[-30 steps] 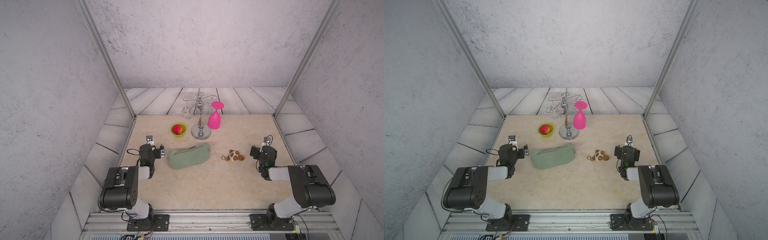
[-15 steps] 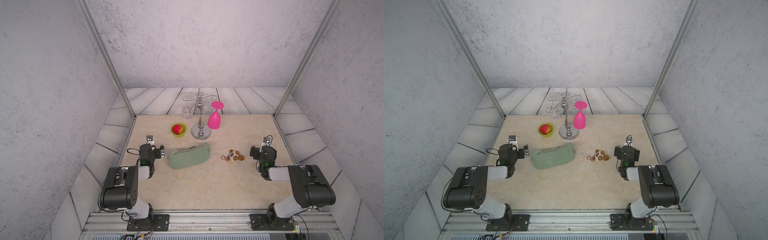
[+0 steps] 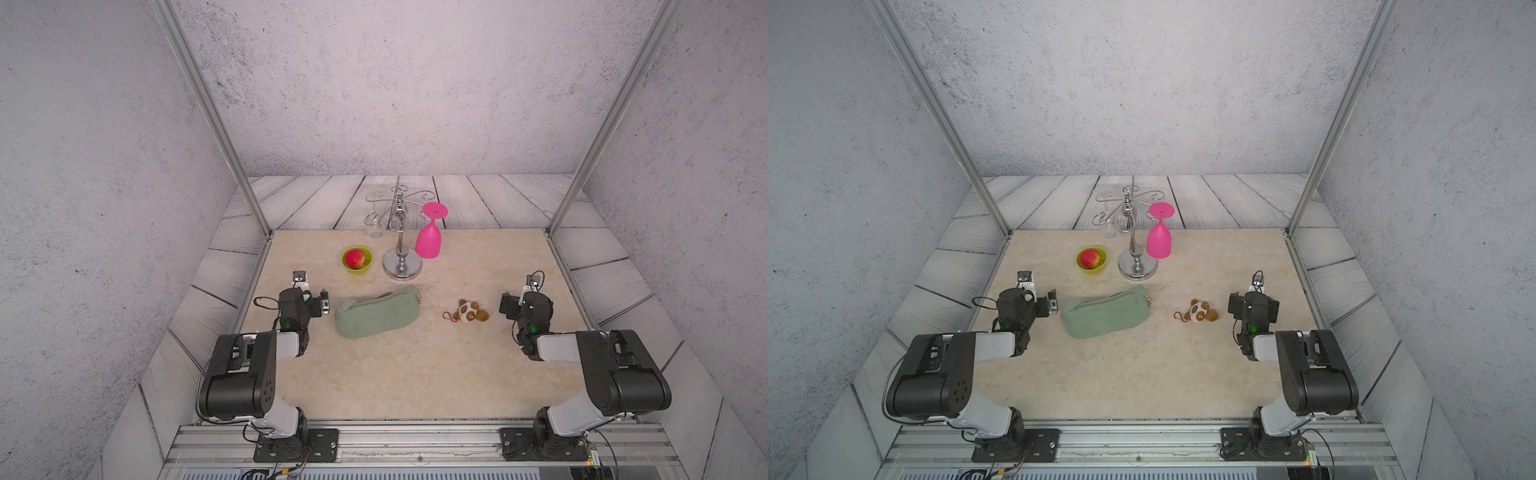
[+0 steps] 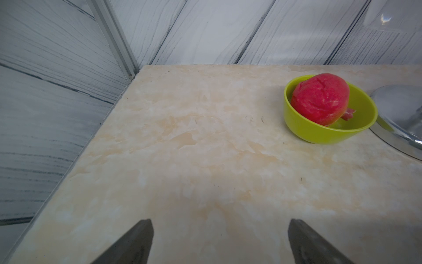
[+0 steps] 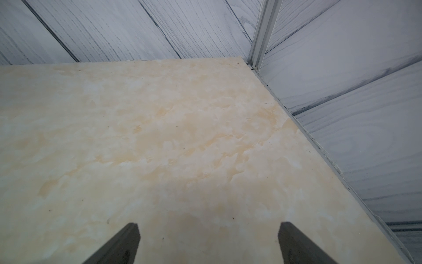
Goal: Remove the decoration from the bag
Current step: Reset both arms
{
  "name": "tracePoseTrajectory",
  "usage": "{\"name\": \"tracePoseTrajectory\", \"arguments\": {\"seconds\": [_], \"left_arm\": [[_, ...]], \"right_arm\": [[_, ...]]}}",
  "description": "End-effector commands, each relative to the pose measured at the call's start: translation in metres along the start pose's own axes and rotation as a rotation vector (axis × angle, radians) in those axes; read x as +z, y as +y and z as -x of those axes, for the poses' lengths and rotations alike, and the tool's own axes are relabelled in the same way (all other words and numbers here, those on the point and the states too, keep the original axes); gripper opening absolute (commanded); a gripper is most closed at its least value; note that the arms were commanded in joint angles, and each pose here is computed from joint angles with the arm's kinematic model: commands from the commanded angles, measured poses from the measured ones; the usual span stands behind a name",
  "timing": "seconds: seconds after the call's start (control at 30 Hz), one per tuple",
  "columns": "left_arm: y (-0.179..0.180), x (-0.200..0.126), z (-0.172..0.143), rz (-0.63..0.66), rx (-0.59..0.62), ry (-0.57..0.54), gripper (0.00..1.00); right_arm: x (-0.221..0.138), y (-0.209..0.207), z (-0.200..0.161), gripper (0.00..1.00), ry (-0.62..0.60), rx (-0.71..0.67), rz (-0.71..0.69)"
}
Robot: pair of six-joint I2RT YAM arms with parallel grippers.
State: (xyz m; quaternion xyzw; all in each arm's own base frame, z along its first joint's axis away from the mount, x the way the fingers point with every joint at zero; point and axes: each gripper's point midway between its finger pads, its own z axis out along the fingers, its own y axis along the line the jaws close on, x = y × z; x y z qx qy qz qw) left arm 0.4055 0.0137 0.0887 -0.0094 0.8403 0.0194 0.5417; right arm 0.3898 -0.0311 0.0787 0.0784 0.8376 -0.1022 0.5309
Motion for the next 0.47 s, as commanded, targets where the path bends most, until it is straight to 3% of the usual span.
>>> {"name": "tracePoseTrajectory", "arguments": {"seconds": [0.0,0.43], "left_arm": [[0.0003,-0.0018,0.0074,-0.005,0.004,-0.019,0.98],[0.0009,-0.0017,0.007,-0.003,0.003,-0.018,0.98]], "right_arm": [[0.0,0.0004,0.0138,0.99,-0.029,0.005,0.005],[-0.0003,0.0005,0.0143,0.99,-0.032,0.007,0.006]]}}
